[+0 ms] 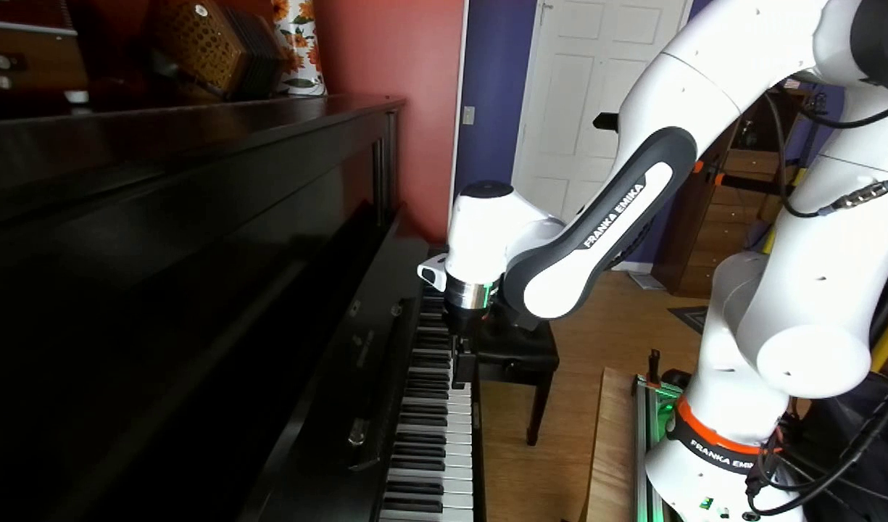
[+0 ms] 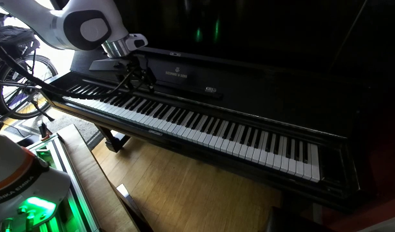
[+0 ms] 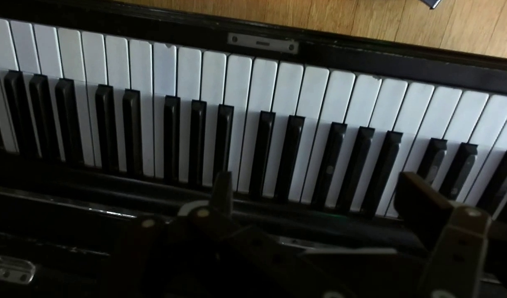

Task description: Press the key on the piano

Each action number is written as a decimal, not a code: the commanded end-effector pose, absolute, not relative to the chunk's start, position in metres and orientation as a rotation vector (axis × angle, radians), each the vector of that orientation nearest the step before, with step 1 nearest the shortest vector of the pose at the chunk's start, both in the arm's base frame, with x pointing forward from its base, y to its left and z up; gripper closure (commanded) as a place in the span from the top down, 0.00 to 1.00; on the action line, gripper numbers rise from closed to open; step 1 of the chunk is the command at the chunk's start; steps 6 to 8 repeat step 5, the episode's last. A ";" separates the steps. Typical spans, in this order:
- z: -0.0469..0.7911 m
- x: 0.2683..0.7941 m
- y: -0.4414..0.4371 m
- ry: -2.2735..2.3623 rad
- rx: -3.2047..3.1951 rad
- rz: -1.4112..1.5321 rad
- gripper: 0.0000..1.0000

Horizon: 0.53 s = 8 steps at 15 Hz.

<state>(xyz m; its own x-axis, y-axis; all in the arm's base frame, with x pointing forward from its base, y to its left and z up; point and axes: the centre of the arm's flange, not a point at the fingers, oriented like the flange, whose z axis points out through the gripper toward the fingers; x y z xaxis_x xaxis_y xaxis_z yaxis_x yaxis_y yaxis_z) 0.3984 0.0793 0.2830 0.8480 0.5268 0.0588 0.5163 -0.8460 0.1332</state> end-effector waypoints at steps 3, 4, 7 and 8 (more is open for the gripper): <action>0.287 0.398 0.081 0.830 2.903 0.155 1.00; 0.287 0.398 0.081 0.831 2.902 0.156 1.00; 0.287 0.398 0.081 0.831 2.901 0.156 1.00; 0.287 0.398 0.081 0.831 2.901 0.156 1.00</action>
